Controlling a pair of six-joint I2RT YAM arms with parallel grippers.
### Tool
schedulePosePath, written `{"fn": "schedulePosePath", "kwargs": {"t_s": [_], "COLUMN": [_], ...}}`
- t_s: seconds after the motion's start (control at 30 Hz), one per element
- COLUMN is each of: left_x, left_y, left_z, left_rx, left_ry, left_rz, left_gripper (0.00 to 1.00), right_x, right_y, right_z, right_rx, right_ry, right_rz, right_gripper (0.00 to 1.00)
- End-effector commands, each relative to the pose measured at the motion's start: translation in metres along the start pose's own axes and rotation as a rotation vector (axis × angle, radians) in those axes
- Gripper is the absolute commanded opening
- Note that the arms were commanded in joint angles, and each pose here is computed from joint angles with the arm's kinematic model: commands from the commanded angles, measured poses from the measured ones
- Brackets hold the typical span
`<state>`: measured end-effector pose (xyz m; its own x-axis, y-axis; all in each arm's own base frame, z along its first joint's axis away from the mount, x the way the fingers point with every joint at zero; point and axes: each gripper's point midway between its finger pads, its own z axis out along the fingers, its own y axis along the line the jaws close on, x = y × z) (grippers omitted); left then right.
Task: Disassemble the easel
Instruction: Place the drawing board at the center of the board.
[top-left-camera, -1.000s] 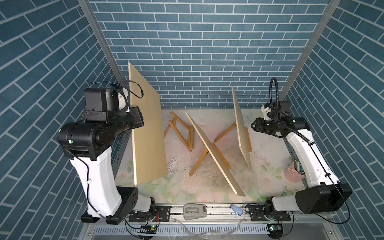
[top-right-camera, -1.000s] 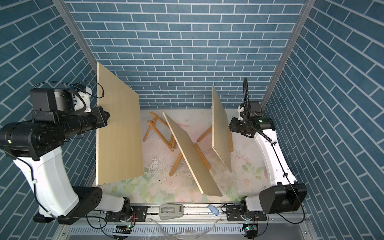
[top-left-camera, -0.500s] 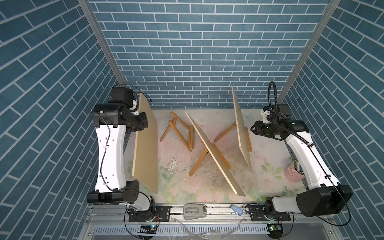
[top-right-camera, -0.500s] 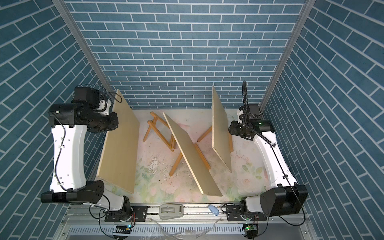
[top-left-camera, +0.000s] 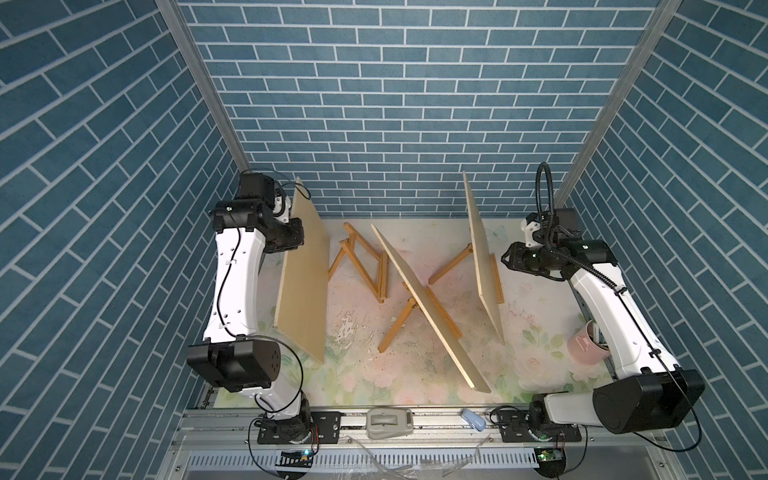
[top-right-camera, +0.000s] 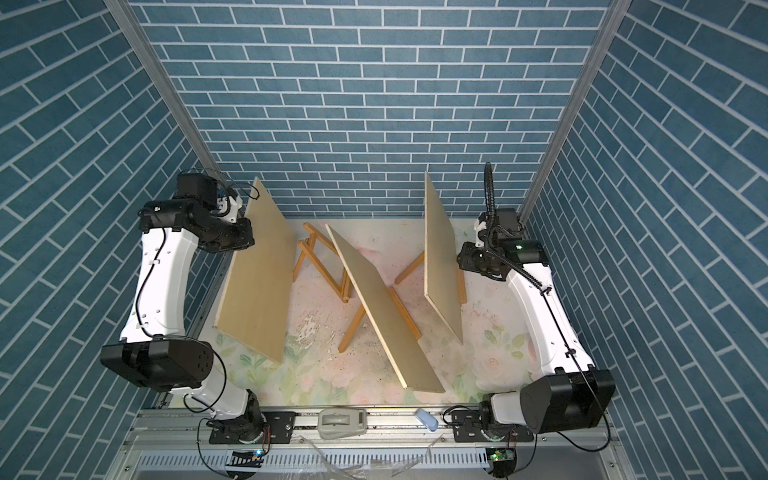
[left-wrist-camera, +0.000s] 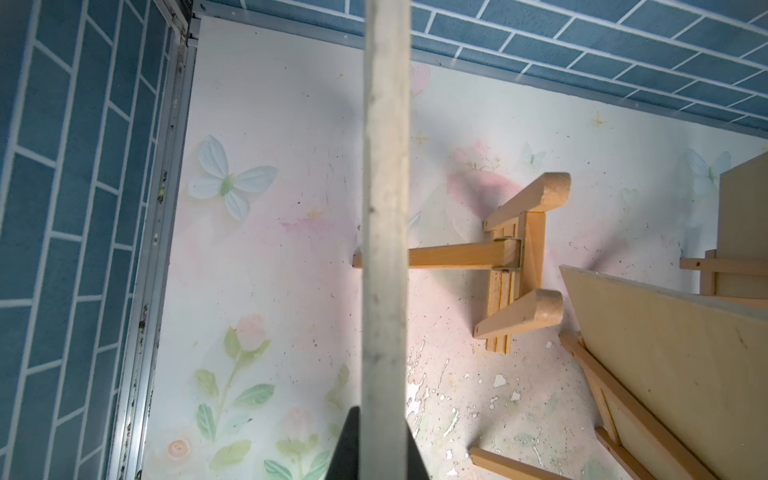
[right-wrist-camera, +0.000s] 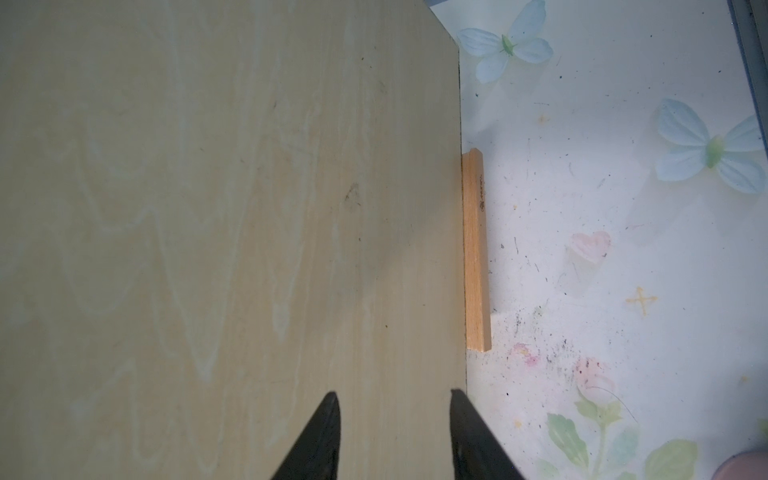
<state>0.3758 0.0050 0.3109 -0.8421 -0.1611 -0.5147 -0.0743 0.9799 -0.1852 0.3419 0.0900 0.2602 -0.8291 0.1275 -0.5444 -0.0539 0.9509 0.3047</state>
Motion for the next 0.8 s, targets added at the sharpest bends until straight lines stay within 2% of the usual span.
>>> {"fn": "schedulePosePath", "kwargs": {"t_s": [0.0, 0.23, 0.77], "left_x": [-0.028, -0.022, -0.008], "left_y": [-0.029, -0.049, -0.049], "left_z": [-0.014, 0.004, 0.044], "left_rx": [0.15, 0.296, 0.381], "left_ry": [-0.132, -0.078, -0.012], "left_rz": [0.036, 0.029, -0.021], "left_gripper": [0.0, 0.0, 0.0], "right_x": [0.005, 0.007, 0.009], "right_y": [0.0, 0.003, 0.008], "right_z": [0.001, 0.003, 0.008], "right_rx": [0.013, 0.013, 0.017], "right_ry": [0.014, 0.023, 0.049], "right_rz": [0.028, 0.033, 0.018], "right_gripper": [0.44, 0.44, 0.44]}}
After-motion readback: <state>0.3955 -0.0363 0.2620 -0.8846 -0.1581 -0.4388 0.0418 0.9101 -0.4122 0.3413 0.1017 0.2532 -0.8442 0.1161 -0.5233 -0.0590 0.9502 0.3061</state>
